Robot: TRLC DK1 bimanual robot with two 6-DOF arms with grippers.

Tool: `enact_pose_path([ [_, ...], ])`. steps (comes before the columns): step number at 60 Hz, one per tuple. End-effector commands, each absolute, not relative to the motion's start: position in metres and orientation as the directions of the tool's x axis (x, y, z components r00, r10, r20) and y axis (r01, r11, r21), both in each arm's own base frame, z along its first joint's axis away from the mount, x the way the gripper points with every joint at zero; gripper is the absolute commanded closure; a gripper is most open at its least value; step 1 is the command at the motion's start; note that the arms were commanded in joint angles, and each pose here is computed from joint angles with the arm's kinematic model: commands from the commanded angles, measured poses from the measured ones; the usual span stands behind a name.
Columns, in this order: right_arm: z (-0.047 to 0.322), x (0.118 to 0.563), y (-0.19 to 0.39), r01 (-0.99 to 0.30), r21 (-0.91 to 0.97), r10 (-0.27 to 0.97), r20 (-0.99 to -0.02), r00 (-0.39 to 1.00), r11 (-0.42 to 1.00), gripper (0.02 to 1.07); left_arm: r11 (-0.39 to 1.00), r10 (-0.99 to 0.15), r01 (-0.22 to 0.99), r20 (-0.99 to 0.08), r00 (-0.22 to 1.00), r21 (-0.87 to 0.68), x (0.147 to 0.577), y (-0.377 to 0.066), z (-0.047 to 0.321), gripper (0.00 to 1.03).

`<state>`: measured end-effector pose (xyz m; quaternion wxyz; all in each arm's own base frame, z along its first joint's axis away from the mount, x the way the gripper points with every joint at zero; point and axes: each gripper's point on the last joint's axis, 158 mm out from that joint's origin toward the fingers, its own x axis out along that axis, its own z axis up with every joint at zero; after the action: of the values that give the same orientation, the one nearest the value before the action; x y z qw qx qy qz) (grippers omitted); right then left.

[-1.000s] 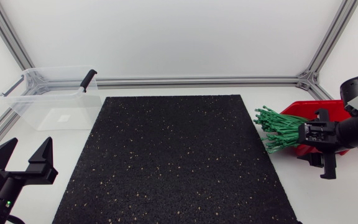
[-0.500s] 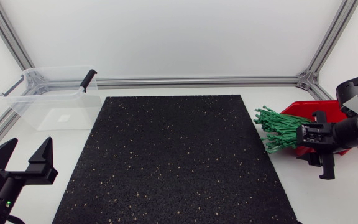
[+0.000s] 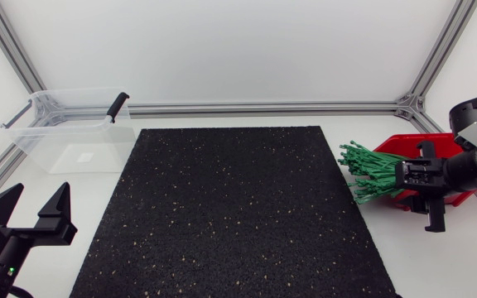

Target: Take a green cable tie from the red box, thread the tail through the head to close it, then place it in the transparent bin on the left.

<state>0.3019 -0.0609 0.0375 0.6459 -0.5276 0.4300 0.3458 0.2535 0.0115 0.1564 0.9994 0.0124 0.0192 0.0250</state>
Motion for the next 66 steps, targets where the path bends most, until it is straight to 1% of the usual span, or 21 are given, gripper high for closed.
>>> enact_pose_path([
  [1,0.031,0.303,-0.063,-0.911,-0.371,-0.012,-0.927,0.375,0.18,0.6,0.999,0.044,-0.044,-0.091,0.995,0.007,0.254,0.01,0.133,0.04],
  [19,0.024,0.298,-0.064,-0.913,-0.367,-0.014,-0.929,0.371,0.176,0.61,0.999,0.044,-0.044,-0.091,0.995,0.007,0.254,0.01,0.133,0.04],
  [25,0.023,0.296,-0.064,-0.916,-0.365,-0.013,-0.93,0.368,0.168,0.78,0.999,0.044,-0.044,-0.091,0.995,0.007,0.254,0.01,0.133,0.04],
  [28,0.023,0.295,-0.064,-0.916,-0.365,-0.013,-0.93,0.368,0.165,0.83,0.999,0.044,-0.044,-0.091,0.995,0.007,0.254,0.01,0.133,0.04],
  [42,0.02,0.292,-0.065,-0.918,-0.361,-0.015,-0.931,0.364,0.165,0.84,0.999,0.044,-0.044,-0.091,0.995,0.005,0.254,0.01,0.133,0.04],
  [44,0.02,0.292,-0.065,-0.918,-0.361,-0.013,-0.931,0.364,0.165,0.88,0.999,0.046,-0.045,-0.091,0.995,0.007,0.254,0.01,0.133,0.04],
  [48,0.02,0.292,-0.065,-0.918,-0.36,-0.013,-0.932,0.363,0.165,0.9,0.999,0.046,-0.045,-0.091,0.995,0.007,0.254,0.01,0.133,0.04],
  [56,0.02,0.291,-0.064,-0.919,-0.36,-0.013,-0.932,0.363,0.164,0.9,0.999,0.046,-0.045,-0.089,0.995,0.007,0.254,0.01,0.134,0.04],
  [66,0.028,0.293,-0.062,-0.912,-0.381,-0.006,-0.923,0.385,0.154,0.91,0.999,0.046,-0.045,-0.091,0.995,0.005,0.254,0.01,0.133,0.04],
])
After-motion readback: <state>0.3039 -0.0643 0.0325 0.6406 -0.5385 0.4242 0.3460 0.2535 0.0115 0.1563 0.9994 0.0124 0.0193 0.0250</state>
